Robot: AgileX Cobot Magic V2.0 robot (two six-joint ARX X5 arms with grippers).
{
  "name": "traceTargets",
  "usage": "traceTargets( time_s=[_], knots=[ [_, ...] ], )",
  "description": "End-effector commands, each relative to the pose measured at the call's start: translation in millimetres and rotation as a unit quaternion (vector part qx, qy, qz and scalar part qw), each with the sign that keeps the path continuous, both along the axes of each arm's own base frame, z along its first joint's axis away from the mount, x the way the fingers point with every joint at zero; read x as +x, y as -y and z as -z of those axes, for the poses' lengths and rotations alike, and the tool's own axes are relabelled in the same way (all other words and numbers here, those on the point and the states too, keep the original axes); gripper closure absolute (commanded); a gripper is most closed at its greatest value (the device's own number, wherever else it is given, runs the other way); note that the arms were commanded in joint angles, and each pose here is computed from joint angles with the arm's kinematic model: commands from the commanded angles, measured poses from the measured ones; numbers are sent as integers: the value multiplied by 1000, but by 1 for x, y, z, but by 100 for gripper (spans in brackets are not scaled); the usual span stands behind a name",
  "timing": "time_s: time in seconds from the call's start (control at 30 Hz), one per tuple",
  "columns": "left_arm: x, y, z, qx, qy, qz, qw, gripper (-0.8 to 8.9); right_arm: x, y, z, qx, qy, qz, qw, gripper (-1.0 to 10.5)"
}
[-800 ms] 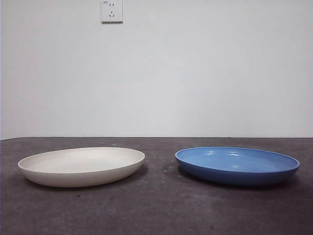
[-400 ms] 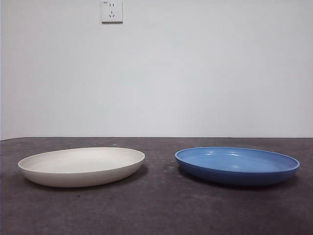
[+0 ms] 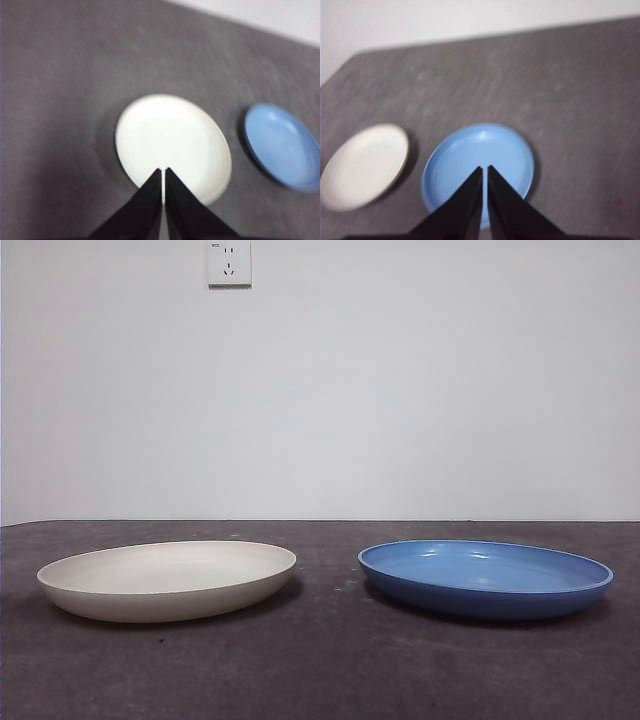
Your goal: Pick up the white plate, put it on the blue plate, put it on desk
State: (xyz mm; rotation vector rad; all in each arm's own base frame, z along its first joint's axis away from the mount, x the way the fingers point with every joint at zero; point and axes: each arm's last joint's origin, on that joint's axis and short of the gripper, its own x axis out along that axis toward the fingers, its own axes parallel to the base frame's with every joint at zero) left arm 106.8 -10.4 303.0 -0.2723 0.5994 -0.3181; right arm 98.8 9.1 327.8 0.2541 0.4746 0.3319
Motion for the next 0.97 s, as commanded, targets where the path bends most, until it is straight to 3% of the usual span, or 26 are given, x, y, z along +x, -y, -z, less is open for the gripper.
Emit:
traceTargets(
  time_s=[0.03, 0.3, 0.47, 0.63, 0.77, 0.83, 0.9, 0.97],
  knots=[
    [6, 3, -10, 19, -11, 58, 998, 804, 6, -1, -9, -21, -21, -39, 999, 936],
    [11, 16, -17, 26, -68, 155, 985, 804, 12, -8, -11, -43, -113, -122, 985, 936],
    [9, 21, -16, 27, -76, 174, 981, 804, 8, -13, -4, -55, -156, -153, 974, 936],
    [9, 21, -16, 27, -78, 177, 981, 797, 7, -15, -4, -55, -159, -162, 972, 936],
    [9, 21, -16, 25, -79, 176, 981, 626, 7, -14, -4, -50, -163, -158, 973, 909],
    [9, 21, -16, 22, -81, 174, 981, 476, 7, -14, -4, -48, -165, -156, 973, 766],
    [9, 21, -16, 18, -84, 170, 982, 353, 7, -14, -4, -43, -168, -152, 973, 552],
    [9, 21, -16, 18, -84, 170, 982, 328, 7, -14, -4, -42, -168, -152, 973, 477]
  ],
)
